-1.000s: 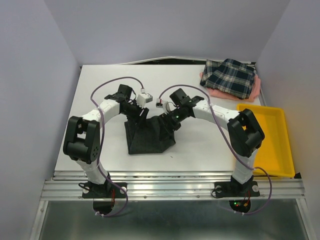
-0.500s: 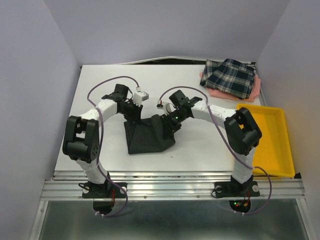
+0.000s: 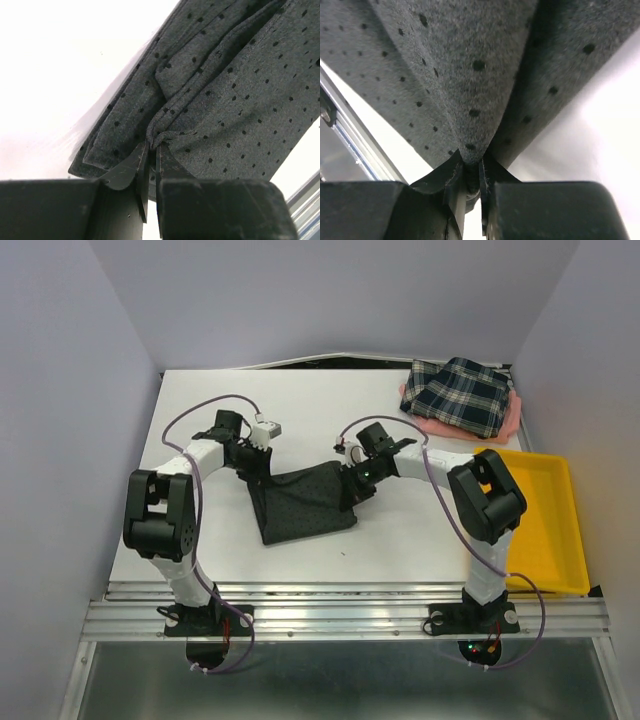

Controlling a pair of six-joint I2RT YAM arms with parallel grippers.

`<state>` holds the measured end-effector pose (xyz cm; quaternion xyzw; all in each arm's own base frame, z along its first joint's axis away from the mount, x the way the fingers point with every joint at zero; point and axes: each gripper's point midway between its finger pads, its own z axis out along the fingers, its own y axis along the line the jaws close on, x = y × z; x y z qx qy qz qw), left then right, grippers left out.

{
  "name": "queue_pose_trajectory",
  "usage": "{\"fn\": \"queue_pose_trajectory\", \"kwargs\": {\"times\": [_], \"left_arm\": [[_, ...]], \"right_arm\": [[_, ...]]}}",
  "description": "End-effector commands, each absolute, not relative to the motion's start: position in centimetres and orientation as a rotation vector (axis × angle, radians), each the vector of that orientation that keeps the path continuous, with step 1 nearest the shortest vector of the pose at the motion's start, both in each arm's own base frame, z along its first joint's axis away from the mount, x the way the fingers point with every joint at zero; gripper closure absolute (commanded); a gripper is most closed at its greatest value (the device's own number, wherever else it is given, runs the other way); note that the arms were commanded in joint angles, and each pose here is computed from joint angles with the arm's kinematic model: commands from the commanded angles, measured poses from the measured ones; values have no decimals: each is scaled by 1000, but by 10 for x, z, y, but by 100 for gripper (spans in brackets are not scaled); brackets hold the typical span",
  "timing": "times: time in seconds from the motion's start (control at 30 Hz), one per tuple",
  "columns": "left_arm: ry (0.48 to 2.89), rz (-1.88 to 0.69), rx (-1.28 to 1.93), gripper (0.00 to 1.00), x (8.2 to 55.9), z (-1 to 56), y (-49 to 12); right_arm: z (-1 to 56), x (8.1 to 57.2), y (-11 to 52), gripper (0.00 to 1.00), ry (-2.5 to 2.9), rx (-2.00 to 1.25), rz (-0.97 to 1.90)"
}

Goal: Fold and stack the skirts
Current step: Fold the skirt

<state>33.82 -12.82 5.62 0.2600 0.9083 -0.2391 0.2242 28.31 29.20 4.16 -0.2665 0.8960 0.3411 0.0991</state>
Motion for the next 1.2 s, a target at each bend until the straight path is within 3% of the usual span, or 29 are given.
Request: {"fn": "queue_pose_trajectory", "kwargs": {"times": [0.0, 0.17, 0.23, 0.27, 0.33, 0.4, 0.47, 0.5, 0.6, 0.8, 0.87, 0.9, 1.0, 1.17], "left_arm": [[2534, -576, 652, 100, 353, 45, -114], [2505, -610, 651, 98, 355, 53, -118], [2443, -633, 685, 89, 354, 71, -123], [2418, -660, 711, 81, 352, 79, -127], [2384, -661, 719, 66, 353, 94, -129], [2363, -665, 737, 48, 352, 107, -130], [2307, -629, 755, 40, 355, 128, -129], [2275, -603, 776, 34, 358, 138, -130], [2204, -484, 897, 32, 364, 154, -136], [2174, -408, 1068, 33, 369, 142, -160], [2157, -426, 1110, 34, 368, 138, -174], [2132, -447, 1130, 37, 369, 141, -182], [2088, -527, 1182, 41, 365, 140, -209], [2190, -626, 1108, 51, 367, 102, -228]], "right_arm": [[12, 298, 285, 84, 2693, -760, 903], [14, 300, 288, 84, 2689, -739, 952], [28, 297, 295, 77, 2656, -749, 1025], [42, 298, 298, 63, 2626, -747, 1053], [58, 298, 303, 45, 2587, -757, 1098], [78, 301, 307, 41, 2549, -763, 1115], [86, 305, 307, 35, 2541, -762, 1098], [93, 311, 307, 26, 2539, -758, 1063], [101, 332, 300, 24, 2524, -709, 947], [93, 360, 297, 28, 2529, -672, 837], [90, 363, 298, 36, 2523, -686, 835], [84, 363, 298, 48, 2532, -683, 832], [68, 362, 299, 63, 2553, -682, 873], [35, 371, 302, 75, 2593, -634, 900]]}}
